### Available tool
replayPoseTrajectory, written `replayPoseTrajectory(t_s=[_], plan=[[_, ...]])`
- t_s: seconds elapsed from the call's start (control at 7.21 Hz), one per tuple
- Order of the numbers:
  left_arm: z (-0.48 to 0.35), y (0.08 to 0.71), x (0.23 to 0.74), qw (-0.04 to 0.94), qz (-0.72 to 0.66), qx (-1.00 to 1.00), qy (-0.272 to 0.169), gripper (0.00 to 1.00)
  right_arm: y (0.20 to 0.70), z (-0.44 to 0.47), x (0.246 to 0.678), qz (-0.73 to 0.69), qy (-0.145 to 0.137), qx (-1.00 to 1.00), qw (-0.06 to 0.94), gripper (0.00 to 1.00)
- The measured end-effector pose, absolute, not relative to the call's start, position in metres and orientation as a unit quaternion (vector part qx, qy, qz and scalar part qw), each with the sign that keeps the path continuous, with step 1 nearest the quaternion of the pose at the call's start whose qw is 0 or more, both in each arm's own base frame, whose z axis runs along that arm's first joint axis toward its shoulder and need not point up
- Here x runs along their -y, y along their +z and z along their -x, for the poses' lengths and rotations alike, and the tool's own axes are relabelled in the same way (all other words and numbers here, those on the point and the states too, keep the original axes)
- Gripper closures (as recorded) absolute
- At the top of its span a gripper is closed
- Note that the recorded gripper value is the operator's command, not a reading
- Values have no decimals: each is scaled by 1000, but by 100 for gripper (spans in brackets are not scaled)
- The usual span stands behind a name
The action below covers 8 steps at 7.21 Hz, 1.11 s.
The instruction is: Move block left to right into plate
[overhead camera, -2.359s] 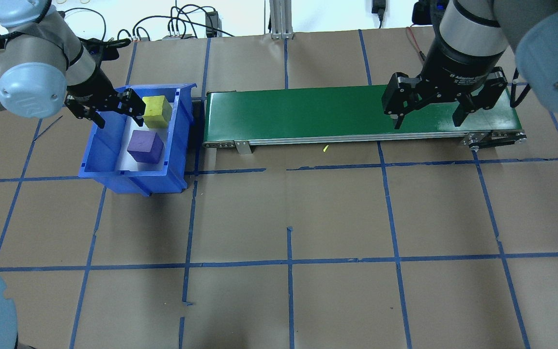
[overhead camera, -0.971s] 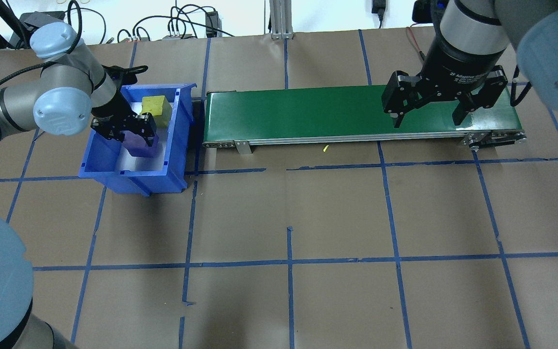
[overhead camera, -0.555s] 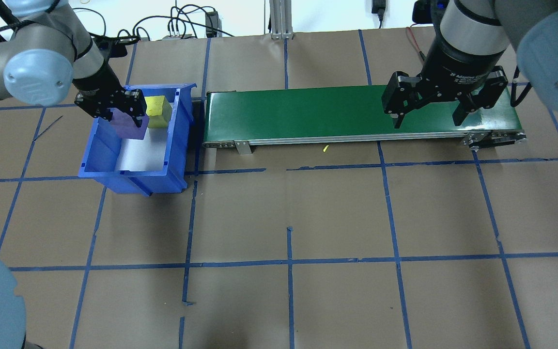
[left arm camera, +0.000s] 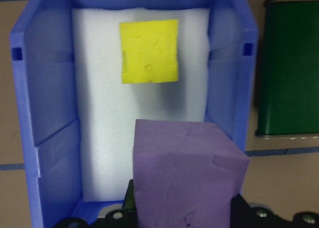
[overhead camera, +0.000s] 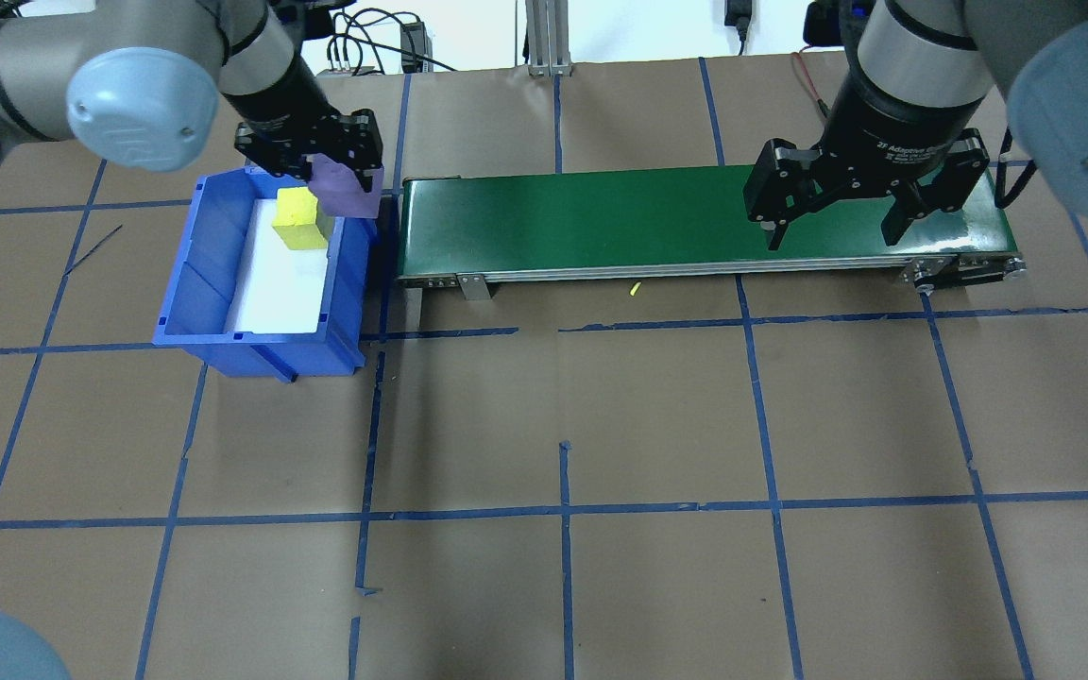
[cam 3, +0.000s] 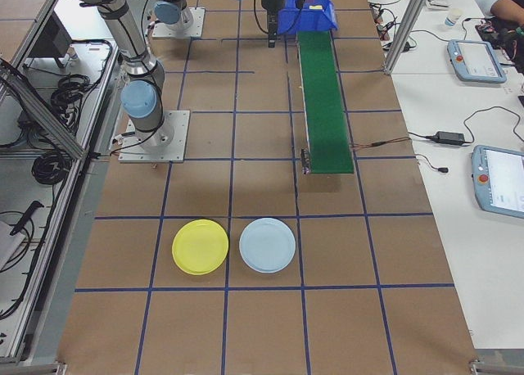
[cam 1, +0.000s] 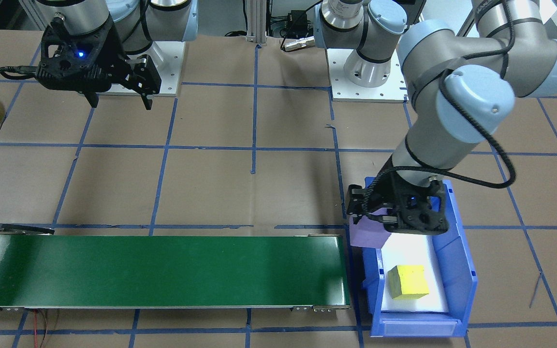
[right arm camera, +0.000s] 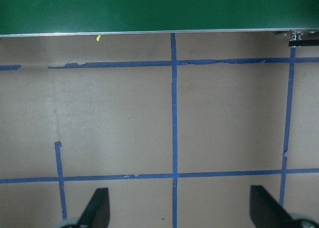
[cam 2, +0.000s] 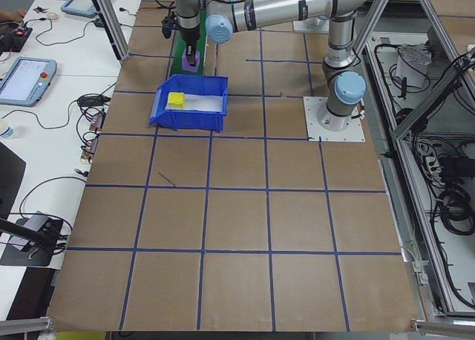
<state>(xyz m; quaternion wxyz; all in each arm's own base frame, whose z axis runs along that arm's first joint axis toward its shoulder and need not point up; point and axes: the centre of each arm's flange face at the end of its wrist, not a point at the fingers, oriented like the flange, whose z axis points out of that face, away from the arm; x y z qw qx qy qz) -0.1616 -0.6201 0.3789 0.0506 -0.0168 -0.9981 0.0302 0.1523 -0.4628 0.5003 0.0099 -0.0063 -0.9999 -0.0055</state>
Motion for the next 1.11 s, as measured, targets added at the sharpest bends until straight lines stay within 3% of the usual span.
replayPoseTrajectory(t_s=[0.14,0.42,0.56,0.69,0.83,1.11], plan=[[190,354,629,56,27,998,34,79,500,-152,463,6,-5,1000,9,0],[218,304,648,61,42,996,54,67,500,-153,463,6,-5,1000,9,0],[221,292,649,61,43,996,54,29,500,-153,463,6,-6,1000,9,0],[222,285,649,61,43,996,52,5,500,-152,463,6,-6,1000,9,0],[222,279,647,61,43,996,48,0,500,-152,463,6,-6,1000,9,0],[221,285,644,61,30,996,48,0,499,-152,463,6,-7,1000,10,0]])
